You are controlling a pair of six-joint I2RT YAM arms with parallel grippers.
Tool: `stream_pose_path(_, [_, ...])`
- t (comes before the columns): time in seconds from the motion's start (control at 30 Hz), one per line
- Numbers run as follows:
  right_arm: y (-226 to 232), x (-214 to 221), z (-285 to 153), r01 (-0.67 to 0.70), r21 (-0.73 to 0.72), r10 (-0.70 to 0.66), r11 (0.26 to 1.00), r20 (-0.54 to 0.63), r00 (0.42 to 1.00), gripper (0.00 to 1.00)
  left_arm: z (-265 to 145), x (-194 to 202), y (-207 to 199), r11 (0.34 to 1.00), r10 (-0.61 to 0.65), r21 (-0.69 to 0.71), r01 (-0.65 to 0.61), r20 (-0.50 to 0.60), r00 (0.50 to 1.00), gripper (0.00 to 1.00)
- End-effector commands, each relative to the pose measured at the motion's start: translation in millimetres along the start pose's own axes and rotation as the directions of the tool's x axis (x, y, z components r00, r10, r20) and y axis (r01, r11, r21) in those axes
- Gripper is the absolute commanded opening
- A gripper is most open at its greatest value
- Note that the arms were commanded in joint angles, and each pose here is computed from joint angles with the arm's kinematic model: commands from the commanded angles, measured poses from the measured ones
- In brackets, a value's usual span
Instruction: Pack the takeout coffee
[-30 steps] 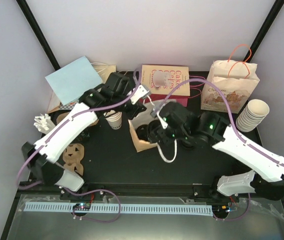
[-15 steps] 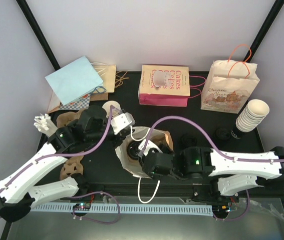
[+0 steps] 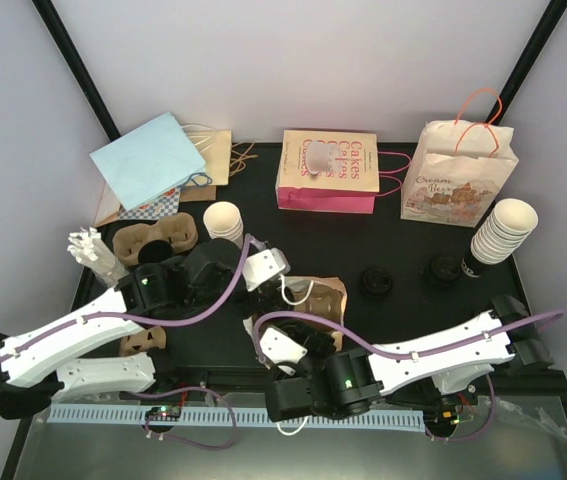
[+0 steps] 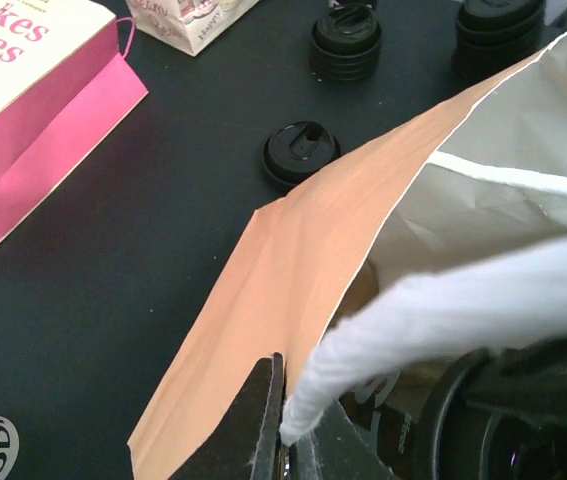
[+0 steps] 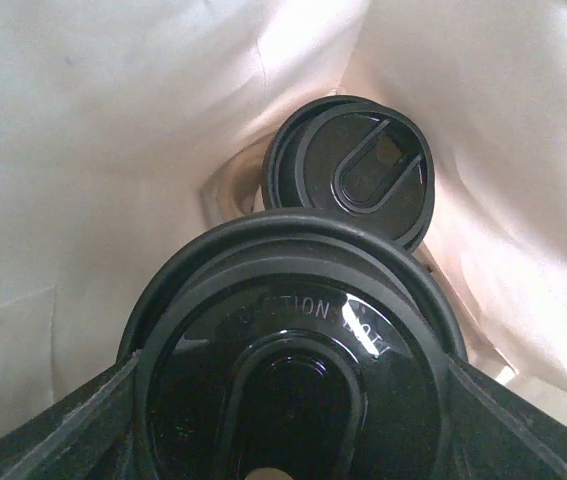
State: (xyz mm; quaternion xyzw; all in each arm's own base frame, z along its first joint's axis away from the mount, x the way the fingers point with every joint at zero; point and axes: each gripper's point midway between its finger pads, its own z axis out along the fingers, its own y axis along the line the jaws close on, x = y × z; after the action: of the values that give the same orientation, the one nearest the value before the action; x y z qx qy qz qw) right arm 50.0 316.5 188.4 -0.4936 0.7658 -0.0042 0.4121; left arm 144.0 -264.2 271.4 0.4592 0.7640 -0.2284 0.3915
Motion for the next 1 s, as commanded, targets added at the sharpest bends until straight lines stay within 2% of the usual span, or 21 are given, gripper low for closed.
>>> stream_pose_path(0.0, [-16.3, -20.0, -6.7, -0.043, 0.091, 0.038, 0.995, 0.061, 0.997, 0.63, 1.3, 8.3, 12.4, 0.994, -0.08, -0.086, 0.071, -0.108, 0.991, 0.01])
stream_pose_path(0.17, [-33.0, -20.5, -8.6, -0.038, 0.112, 0.034, 0.993, 0.038, 0.999, 0.64, 0.8, 0.9, 9.9, 0.995, -0.067, -0.074, 0.06, -0.089, 0.994, 0.02])
stream_pose_path(0.37, [-69.5, -31.8, -14.8, -0.154, 0.113, 0.154, 0.982, 0.008, 0.988, 0.65, -1.4, -7.6, 20.6, 0.989, -0.071, -0.134, 0.064, -0.053, 0.996, 0.02])
stream_pose_path(0.6, [-101.1, -29.3, -18.3, -0.317, 0.07, 0.321, 0.946, -0.042, 0.946, 0.65, -8.5, -7.0, 44.4, 0.946, -0.231, -0.25, 0.208, -0.065, 0.971, 0.02])
stream_pose_path(0.73, [-119.3, -19.9, -11.7, -0.41, 0.056, 0.414, 0.91, -0.104, 0.904, 0.65, -7.3, -3.1, 53.0, 0.899, -0.382, -0.26, 0.353, -0.07, 0.922, 0.02])
stream_pose_path(0.97, [-175.2, -16.8, 6.4, -0.542, 0.118, 0.554, 0.832, -0.164, 0.816, 0.65, -6.7, -10.2, 61.3, 0.76, -0.644, -0.114, 0.639, 0.001, 0.765, 0.02])
